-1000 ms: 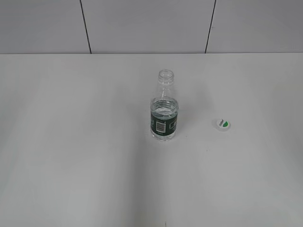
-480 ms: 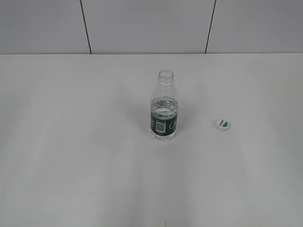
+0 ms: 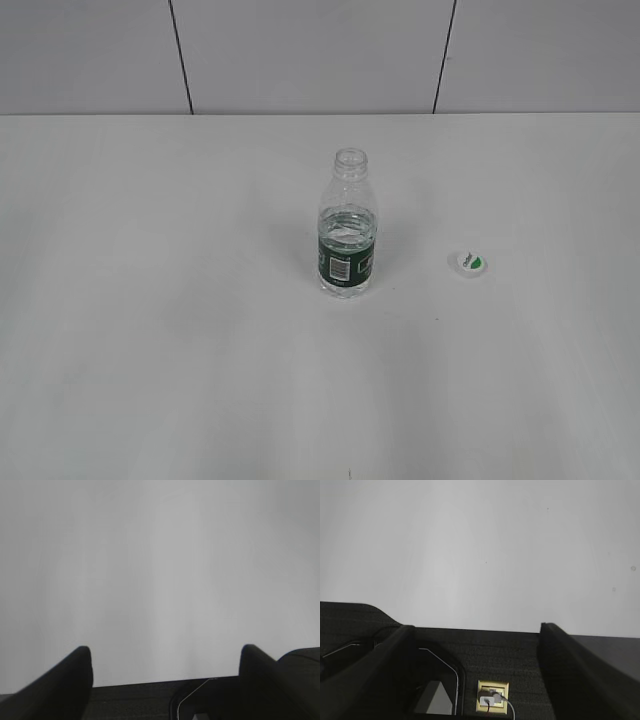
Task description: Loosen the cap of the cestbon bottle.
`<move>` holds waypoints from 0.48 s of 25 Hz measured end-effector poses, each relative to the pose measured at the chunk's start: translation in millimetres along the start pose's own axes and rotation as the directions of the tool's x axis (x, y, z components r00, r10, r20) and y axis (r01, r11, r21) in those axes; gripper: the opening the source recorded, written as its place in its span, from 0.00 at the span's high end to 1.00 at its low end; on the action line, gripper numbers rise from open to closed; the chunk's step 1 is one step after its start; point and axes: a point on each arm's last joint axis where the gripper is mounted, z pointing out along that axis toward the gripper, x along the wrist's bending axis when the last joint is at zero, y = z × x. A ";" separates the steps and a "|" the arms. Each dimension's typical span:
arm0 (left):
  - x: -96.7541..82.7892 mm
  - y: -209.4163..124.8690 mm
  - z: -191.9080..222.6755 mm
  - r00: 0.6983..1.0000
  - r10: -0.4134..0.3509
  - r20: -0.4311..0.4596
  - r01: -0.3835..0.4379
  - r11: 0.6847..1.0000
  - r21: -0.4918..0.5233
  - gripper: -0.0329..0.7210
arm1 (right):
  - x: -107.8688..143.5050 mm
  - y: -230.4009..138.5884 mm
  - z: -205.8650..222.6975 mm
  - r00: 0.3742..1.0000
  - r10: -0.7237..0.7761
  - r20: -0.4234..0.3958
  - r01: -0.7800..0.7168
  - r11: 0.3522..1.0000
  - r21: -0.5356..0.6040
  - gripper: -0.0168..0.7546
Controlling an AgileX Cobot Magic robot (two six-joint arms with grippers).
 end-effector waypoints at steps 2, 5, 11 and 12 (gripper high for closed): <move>0.0 0.0 -1.1 1.000 0.000 -0.002 0.000 1.000 -0.015 0.25 | 0.2 -2.3 -3.8 1.000 0.000 0.002 0.000 1.000 -0.028 0.24; -0.4 -1.8 -4.6 1.000 0.002 -0.006 -0.002 0.999 -0.043 0.25 | 0.4 -6.2 -9.2 1.000 0.002 0.005 -0.002 0.998 -0.068 0.24; -2.7 -15.2 -23.4 1.000 0.008 -0.028 -0.013 0.983 -0.184 0.25 | 1.2 -17.0 -22.3 1.000 0.003 0.012 -0.001 0.985 -0.172 0.24; -3.3 -18.8 -27.6 0.999 0.009 -0.034 -0.016 0.976 -0.217 0.25 | 1.3 -19.4 -25.0 1.000 0.004 0.013 -0.001 0.981 -0.195 0.24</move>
